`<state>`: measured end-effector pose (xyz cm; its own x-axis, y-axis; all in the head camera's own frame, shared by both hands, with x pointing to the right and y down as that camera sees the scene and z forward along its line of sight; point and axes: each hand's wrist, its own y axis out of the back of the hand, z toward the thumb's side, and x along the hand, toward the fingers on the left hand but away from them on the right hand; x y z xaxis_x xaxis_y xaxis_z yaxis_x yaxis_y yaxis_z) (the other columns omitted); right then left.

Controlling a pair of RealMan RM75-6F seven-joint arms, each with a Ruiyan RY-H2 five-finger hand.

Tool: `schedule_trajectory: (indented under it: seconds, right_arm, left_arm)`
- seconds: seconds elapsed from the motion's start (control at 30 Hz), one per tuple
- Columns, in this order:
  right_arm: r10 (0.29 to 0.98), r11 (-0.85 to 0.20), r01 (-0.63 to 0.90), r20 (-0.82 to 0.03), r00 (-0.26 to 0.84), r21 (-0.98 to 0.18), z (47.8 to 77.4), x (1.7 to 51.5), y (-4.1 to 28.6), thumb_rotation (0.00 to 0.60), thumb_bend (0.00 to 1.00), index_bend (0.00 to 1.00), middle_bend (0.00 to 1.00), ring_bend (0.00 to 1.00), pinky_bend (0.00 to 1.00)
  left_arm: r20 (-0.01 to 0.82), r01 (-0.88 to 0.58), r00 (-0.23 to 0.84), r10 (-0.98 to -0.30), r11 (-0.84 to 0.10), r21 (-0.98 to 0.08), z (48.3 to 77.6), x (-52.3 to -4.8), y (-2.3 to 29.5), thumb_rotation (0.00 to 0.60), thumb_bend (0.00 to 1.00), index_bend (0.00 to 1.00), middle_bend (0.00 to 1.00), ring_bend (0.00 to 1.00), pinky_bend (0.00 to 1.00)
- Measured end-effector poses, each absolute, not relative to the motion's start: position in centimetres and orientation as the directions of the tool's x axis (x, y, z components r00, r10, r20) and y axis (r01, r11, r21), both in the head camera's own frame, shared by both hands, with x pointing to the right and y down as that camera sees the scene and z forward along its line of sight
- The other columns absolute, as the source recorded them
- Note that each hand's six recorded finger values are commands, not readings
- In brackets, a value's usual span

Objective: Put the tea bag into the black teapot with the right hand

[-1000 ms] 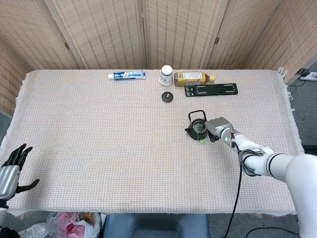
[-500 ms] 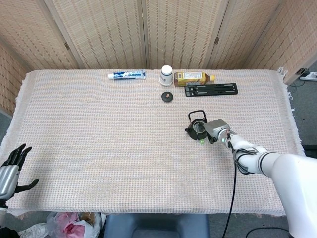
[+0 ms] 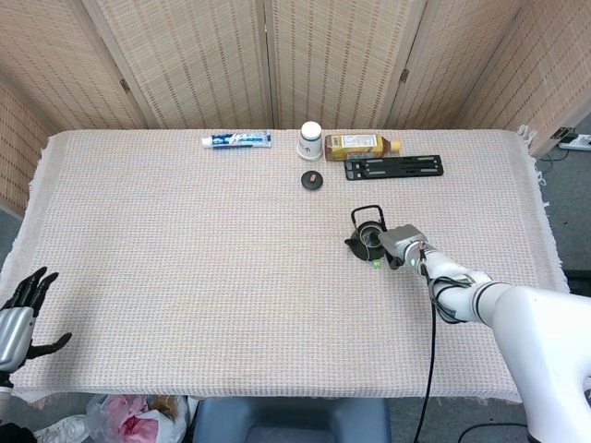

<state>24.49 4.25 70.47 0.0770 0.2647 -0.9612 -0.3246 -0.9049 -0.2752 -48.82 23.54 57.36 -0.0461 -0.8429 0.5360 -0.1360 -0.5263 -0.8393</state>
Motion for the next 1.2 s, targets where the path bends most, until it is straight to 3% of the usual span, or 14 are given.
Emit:
schedule_trajectory:
  seconds: [0.27, 0.37, 0.47, 0.53, 0.63, 0.67, 0.87, 1.07, 1.2]
  right_arm:
    - [0.304, -0.902, -0.283, -0.945, 0.116, -0.325, 66.9, 25.0, 4.4, 0.6, 1.0, 0.08, 1.0, 0.91, 0.83]
    - [0.342, -0.893, -0.257, -0.928, 0.145, -0.369, 64.7, 25.4, 4.6, 0.6, 1.0, 0.08, 0.98, 0.85, 0.83]
    - [0.402, -0.869, -0.233, -0.898, 0.181, -0.436, 62.4, 26.0, 4.6, 0.6, 0.96, 0.08, 0.85, 0.75, 0.78]
    - [0.437, -0.851, -0.222, -0.876, 0.207, -0.477, 61.5, 26.3, 4.8, 0.6, 0.82, 0.05, 0.73, 0.67, 0.7]
    - [0.502, -0.807, -0.209, -0.828, 0.25, -0.553, 60.4, 27.0, 5.6, 0.6, 0.53, 0.01, 0.49, 0.5, 0.52]
    - [0.534, -0.782, -0.205, -0.803, 0.265, -0.588, 59.9, 27.5, 6.0, 0.6, 0.5, 0.01, 0.45, 0.46, 0.49]
    - [0.688, -0.651, -0.173, -0.67, 0.278, -0.739, 58.2, 31.6, 9.8, 0.6, 0.45, 0.0, 0.25, 0.27, 0.33]
    - [0.74, -0.622, -0.132, -0.634, 0.224, -0.772, 59.4, 35.2, 15.9, 0.6, 0.45, 0.0, 0.13, 0.17, 0.23]
    - [0.786, -0.57, -0.11, -0.579, 0.216, -0.814, 59.8, 36.5, 17.3, 0.6, 0.43, 0.0, 0.08, 0.13, 0.19]
  left_arm:
    - [0.532, -0.122, -0.048, -0.845, -0.524, -0.843, 57.3, -48.8, 23.7, 0.6, 0.24, 0.0, 0.0, 0.01, 0.29]
    - [0.528, -0.117, -0.041, -0.848, -0.521, -0.846, 57.3, -48.4, 23.8, 0.6, 0.24, 0.0, 0.0, 0.01, 0.29]
    - [0.522, -0.112, -0.033, -0.852, -0.516, -0.849, 57.2, -48.1, 23.8, 0.6, 0.24, 0.0, 0.0, 0.01, 0.29]
    - [0.516, -0.112, -0.028, -0.856, -0.51, -0.853, 57.1, -47.9, 23.9, 0.6, 0.24, 0.0, 0.0, 0.01, 0.29]
    - [0.511, -0.116, -0.027, -0.859, -0.505, -0.855, 56.9, -47.8, 24.0, 0.6, 0.24, 0.0, 0.0, 0.01, 0.29]
    - [0.51, -0.118, -0.027, -0.86, -0.504, -0.856, 56.9, -47.8, 24.0, 0.6, 0.24, 0.0, 0.0, 0.01, 0.29]
    - [0.501, -0.124, -0.032, -0.865, -0.494, -0.861, 56.6, -47.9, 24.0, 0.6, 0.24, 0.0, 0.0, 0.01, 0.29]
    - [0.5, -0.125, -0.025, -0.866, -0.493, -0.861, 56.5, -47.9, 24.0, 0.6, 0.24, 0.0, 0.0, 0.01, 0.29]
    - [0.5, -0.121, -0.029, -0.866, -0.493, -0.862, 56.6, -48.0, 23.9, 0.6, 0.24, 0.0, 0.0, 0.01, 0.29]
